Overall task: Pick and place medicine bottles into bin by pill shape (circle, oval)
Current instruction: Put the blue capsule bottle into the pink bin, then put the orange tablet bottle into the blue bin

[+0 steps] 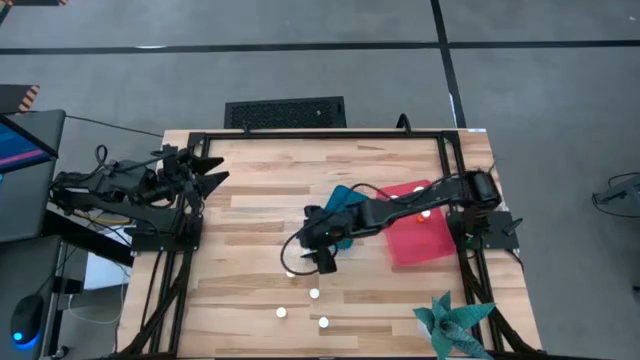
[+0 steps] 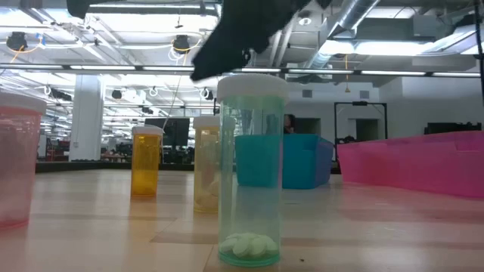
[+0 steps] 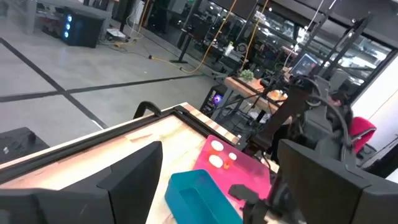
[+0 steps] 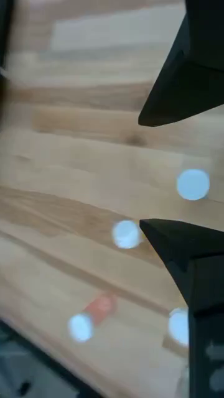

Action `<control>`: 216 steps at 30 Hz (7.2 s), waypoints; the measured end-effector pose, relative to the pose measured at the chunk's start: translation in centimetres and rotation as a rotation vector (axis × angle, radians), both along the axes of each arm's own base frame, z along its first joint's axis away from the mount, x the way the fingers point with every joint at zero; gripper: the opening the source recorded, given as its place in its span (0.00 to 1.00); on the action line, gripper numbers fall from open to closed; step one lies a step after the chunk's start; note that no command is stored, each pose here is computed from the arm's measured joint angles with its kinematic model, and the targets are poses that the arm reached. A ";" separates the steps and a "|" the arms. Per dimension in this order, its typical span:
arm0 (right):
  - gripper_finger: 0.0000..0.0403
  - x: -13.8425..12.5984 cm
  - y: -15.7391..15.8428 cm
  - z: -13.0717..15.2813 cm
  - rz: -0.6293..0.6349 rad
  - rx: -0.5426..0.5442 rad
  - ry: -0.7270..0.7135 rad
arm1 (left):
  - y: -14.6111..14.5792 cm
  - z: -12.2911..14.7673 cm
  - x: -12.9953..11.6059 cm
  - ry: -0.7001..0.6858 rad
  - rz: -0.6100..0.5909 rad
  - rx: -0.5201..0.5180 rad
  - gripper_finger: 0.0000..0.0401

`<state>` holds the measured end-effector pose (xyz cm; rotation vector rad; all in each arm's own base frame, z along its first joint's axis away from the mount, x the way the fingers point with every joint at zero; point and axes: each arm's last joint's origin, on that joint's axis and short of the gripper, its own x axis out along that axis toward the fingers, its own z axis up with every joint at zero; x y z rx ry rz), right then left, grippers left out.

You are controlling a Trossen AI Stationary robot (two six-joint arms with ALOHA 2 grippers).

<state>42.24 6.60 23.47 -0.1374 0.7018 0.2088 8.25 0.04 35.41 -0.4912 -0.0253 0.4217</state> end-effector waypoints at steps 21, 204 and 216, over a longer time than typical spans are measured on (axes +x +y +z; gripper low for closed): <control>0.66 0.9 0.3 -6.0 -0.024 -0.010 0.226 | -0.1 0.0 0.1 0.003 -0.053 -0.005 0.78; 0.62 -16.7 -2.4 10.9 -0.724 0.112 -0.236 | -0.1 0.0 0.0 -0.016 -0.023 -0.037 0.78; 0.62 -8.7 -1.2 9.4 -0.600 0.144 -0.186 | -0.1 -0.1 0.0 -0.007 -0.024 -0.033 0.78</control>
